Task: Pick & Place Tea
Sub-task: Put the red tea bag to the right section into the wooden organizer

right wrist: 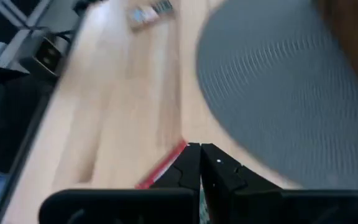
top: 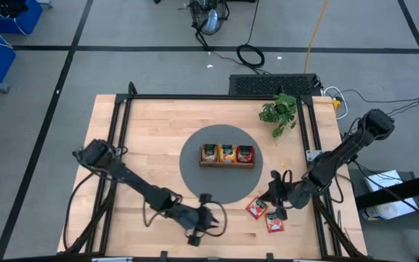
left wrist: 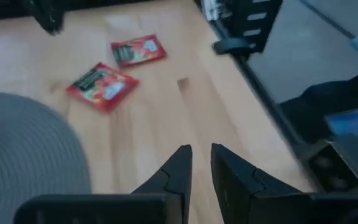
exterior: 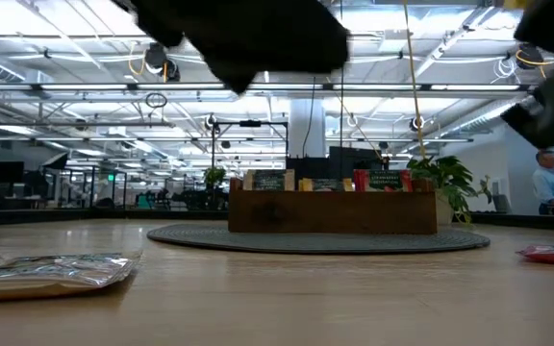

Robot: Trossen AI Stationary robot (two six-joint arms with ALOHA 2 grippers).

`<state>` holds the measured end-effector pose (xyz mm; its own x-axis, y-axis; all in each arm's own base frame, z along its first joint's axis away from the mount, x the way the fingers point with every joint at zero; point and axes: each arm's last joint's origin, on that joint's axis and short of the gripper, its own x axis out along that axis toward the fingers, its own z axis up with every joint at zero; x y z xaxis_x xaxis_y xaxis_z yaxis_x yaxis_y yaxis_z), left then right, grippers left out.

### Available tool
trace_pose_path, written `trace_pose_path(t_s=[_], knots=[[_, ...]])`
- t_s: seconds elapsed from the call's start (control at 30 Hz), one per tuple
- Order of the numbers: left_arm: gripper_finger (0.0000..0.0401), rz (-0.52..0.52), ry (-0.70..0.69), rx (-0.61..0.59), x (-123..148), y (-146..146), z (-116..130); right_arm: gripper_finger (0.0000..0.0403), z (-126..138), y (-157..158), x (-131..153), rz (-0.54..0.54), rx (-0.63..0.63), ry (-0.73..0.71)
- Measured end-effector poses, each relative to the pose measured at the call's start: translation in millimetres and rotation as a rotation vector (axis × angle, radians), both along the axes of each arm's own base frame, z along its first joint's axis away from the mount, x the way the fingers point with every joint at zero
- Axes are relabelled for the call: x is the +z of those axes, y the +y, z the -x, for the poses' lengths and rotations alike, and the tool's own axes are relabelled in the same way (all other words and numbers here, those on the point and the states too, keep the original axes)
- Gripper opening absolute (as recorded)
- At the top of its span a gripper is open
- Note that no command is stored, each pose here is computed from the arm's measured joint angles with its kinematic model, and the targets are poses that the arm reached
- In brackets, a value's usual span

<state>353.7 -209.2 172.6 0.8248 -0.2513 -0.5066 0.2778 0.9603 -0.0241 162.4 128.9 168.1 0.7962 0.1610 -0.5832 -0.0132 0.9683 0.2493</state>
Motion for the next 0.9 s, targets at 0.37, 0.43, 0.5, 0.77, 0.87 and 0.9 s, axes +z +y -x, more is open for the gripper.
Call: trace_pose_path(t_s=[0.37,0.43,0.5,0.77,0.87,0.9], knots=[[0.0067,-0.076,0.024,0.038,-37.7,5.3,-64.4,0.0000,6.2,-3.3,-33.8,-0.119,-0.198,0.191],[0.0067,-0.073,0.019,0.036,-38.6,3.2,-66.7,0.0000,7.8,-4.8,-35.5,-0.115,-0.217,0.213],[0.0067,-0.072,0.025,0.028,-39.3,2.4,-66.1,0.0000,10.2,-6.8,-37.9,-0.120,-0.243,0.253],[0.0067,-0.034,0.030,0.005,-38.9,-8.2,-61.2,0.0000,-1.0,-2.0,-60.5,-0.192,-0.312,0.337],[0.0067,-0.013,0.037,0.004,-39.0,-12.3,-59.0,0.0000,-10.6,3.0,-69.3,-0.217,-0.303,0.301],[0.0067,-0.009,0.038,0.003,-39.0,-13.6,-58.3,0.0000,-13.2,4.2,-70.8,-0.223,-0.296,0.278]])
